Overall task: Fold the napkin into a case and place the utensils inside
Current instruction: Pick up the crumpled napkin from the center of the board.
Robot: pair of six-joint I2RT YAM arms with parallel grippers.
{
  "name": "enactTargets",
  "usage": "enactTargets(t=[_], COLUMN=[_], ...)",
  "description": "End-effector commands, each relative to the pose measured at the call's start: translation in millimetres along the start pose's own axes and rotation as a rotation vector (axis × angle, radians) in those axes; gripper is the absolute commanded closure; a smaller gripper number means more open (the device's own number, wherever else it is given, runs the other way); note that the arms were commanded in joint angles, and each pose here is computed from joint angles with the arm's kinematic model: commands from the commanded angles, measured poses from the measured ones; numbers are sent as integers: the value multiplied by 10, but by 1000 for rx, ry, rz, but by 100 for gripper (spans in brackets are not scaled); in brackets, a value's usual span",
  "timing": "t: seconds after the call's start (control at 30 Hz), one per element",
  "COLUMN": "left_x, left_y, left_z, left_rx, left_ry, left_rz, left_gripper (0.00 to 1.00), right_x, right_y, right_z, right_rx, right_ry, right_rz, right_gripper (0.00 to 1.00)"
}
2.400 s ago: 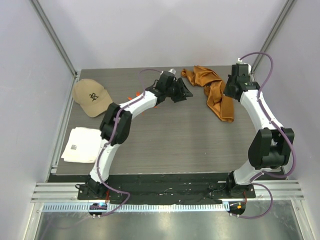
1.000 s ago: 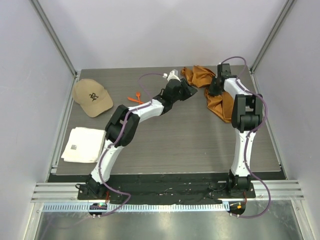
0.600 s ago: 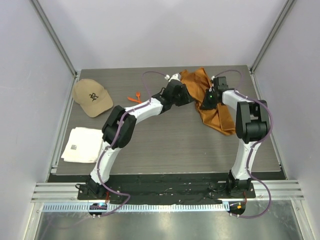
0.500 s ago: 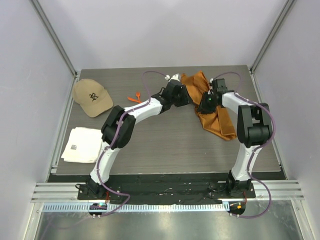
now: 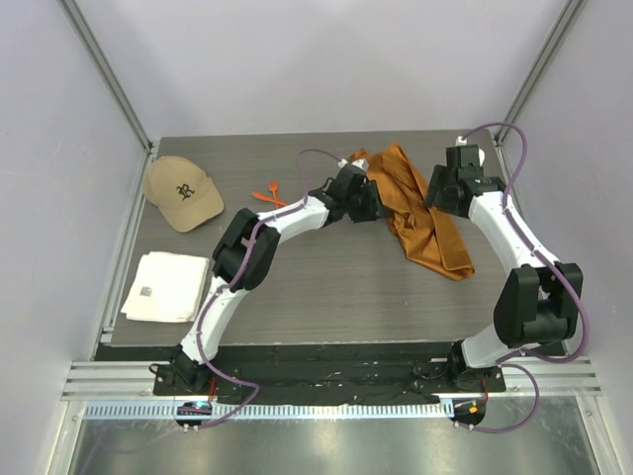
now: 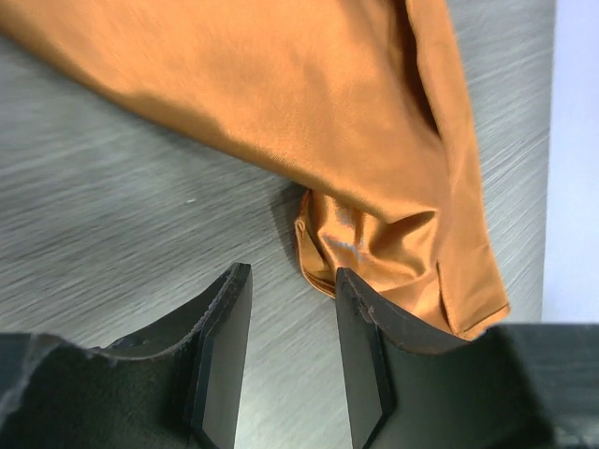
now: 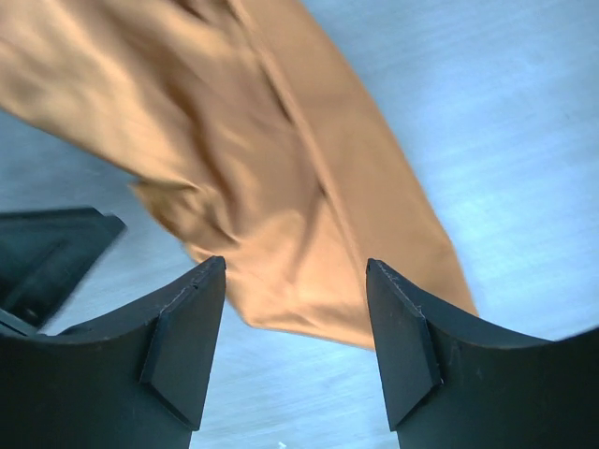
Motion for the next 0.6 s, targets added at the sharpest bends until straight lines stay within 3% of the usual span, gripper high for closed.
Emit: enactTargets(t=[0.0, 0.23, 0.57], left_x=[-180, -110, -16], left_y=[-171, -346, -330], left_z=[-69, -104, -80], left_rx=[2, -13, -32], left_ry=[-5, 31, 15], left_rz=[-93, -91, -50], left_gripper=[56, 58, 69], right_x=[-242, -309, -337], right_y=[93, 31, -185], right_z=[-204, -312, -727], right_rx=[24, 46, 189], right_ry=[12, 19, 46], right_rz=[-112, -130, -109], right_gripper=[34, 34, 48])
Point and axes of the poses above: each gripper's point midway between its finger pads, its own y axis back along the fingers, its own x axis along the line the jaws close on, z = x × y, the point moved 4 cm from there along y, back along the fingers, and after that the axes turned 3 degrees about y, right-handed, at the moved point
